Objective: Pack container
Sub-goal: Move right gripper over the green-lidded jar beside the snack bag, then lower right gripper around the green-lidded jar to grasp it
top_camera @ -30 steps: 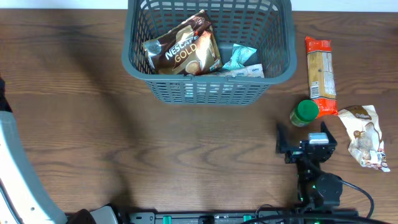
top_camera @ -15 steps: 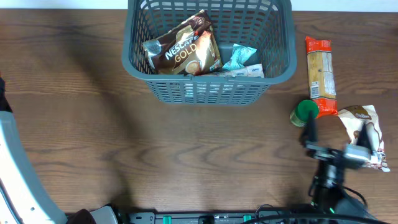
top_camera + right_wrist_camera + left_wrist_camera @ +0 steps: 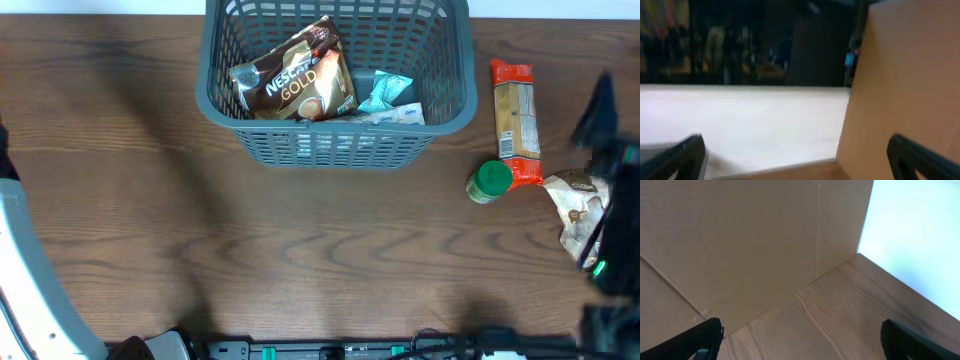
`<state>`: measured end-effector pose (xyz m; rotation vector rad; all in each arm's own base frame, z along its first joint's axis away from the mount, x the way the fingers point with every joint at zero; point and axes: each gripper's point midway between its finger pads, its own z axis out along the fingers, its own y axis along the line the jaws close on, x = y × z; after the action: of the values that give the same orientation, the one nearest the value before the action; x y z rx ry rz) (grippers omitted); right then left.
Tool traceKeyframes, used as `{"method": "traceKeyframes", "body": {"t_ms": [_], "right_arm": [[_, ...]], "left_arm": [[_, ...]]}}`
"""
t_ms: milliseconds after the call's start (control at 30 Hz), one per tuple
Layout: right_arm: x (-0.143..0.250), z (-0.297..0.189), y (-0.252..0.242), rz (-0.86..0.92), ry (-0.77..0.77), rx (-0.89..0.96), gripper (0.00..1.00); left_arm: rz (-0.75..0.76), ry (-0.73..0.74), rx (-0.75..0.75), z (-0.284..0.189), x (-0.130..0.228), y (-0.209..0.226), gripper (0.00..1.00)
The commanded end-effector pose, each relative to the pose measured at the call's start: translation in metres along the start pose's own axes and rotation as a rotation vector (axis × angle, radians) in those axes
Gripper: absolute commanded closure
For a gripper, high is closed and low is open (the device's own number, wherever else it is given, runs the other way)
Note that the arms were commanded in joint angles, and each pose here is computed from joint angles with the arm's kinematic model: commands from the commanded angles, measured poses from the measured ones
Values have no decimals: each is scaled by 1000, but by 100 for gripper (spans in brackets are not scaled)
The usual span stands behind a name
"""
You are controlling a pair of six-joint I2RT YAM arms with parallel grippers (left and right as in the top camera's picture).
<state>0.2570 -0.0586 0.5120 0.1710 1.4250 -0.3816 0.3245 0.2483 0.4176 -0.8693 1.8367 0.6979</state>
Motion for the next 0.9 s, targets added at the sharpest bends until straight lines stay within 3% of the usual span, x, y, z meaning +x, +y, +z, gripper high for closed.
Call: {"method": "traceKeyframes", "body": {"t_ms": [0, 167, 333, 533, 867], "right_arm": [[-19, 34, 11, -44, 110, -20, 1], [14, 71, 34, -66, 400, -95, 1], [88, 86, 48, -13, 725, -188, 1], [169, 79, 34, -12, 1058, -176, 1], [251, 55, 19, -62, 1437, -125, 1]], "left_arm": [[-13, 1, -17, 1, 1, 4, 1], [-13, 1, -17, 1, 1, 4, 1], [-13, 1, -17, 1, 1, 4, 1], [-13, 1, -17, 1, 1, 4, 1], [-13, 1, -17, 1, 1, 4, 2]]}}
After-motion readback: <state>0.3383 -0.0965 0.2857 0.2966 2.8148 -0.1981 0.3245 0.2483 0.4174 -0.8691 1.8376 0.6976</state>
